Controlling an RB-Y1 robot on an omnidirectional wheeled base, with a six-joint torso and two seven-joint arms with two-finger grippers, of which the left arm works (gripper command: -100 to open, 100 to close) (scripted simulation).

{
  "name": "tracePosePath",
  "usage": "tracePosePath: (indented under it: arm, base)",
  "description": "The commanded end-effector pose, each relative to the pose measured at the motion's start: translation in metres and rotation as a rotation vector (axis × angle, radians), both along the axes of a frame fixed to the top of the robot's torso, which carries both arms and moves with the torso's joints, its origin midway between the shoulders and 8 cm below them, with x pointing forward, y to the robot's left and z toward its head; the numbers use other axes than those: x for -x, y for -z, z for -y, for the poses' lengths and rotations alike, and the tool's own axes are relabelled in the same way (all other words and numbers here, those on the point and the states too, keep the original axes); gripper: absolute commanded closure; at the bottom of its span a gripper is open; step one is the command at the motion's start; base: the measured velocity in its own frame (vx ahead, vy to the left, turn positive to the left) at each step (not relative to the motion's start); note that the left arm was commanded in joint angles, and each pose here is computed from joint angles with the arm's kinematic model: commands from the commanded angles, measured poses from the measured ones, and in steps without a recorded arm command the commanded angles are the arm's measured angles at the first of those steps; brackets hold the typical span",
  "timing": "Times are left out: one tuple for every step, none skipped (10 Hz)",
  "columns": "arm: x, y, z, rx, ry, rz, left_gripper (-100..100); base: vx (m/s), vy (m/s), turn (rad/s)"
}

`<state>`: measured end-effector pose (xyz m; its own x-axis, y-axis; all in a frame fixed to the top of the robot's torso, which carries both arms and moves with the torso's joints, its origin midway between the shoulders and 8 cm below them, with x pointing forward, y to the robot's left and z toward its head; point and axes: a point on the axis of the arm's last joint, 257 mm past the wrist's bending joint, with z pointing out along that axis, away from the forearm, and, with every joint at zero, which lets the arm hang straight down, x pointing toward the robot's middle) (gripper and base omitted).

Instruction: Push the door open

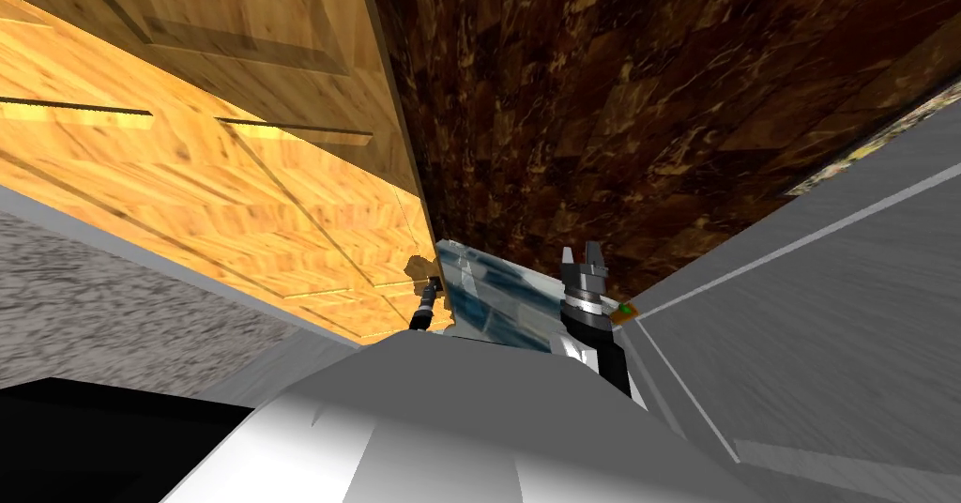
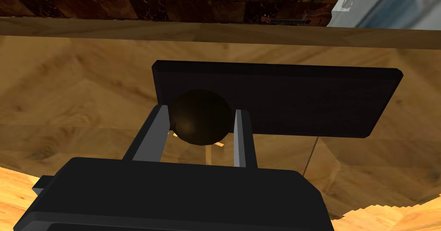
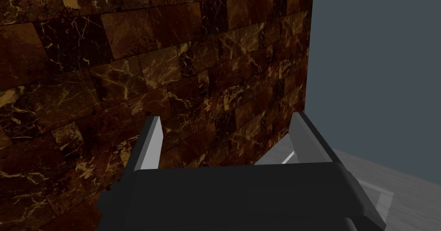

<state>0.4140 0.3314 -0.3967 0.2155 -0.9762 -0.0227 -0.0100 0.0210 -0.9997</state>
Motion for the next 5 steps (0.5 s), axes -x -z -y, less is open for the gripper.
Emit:
tracePosePath:
  arm:
    - [-0.002, -0.005, -0.014, -0.006, -0.031, 0.012, 100]
    - [-0.001, -0.006, -0.021, -0.005, -0.048, 0.012, 100]
    - [0.000, -0.006, -0.030, -0.002, -0.073, 0.012, 100]
    - [0.000, -0.006, -0.035, 0.002, -0.089, 0.012, 100]
    - [0.001, -0.006, -0.040, 0.006, -0.103, 0.012, 100]
  base:
    - [0.208, -0.053, 0.086]
    - [0.206, -0.054, 0.057]
    - [0.232, -0.060, 0.094]
    - [0.214, -0.069, 0.077]
    - [0.178, -0.050, 0.082]
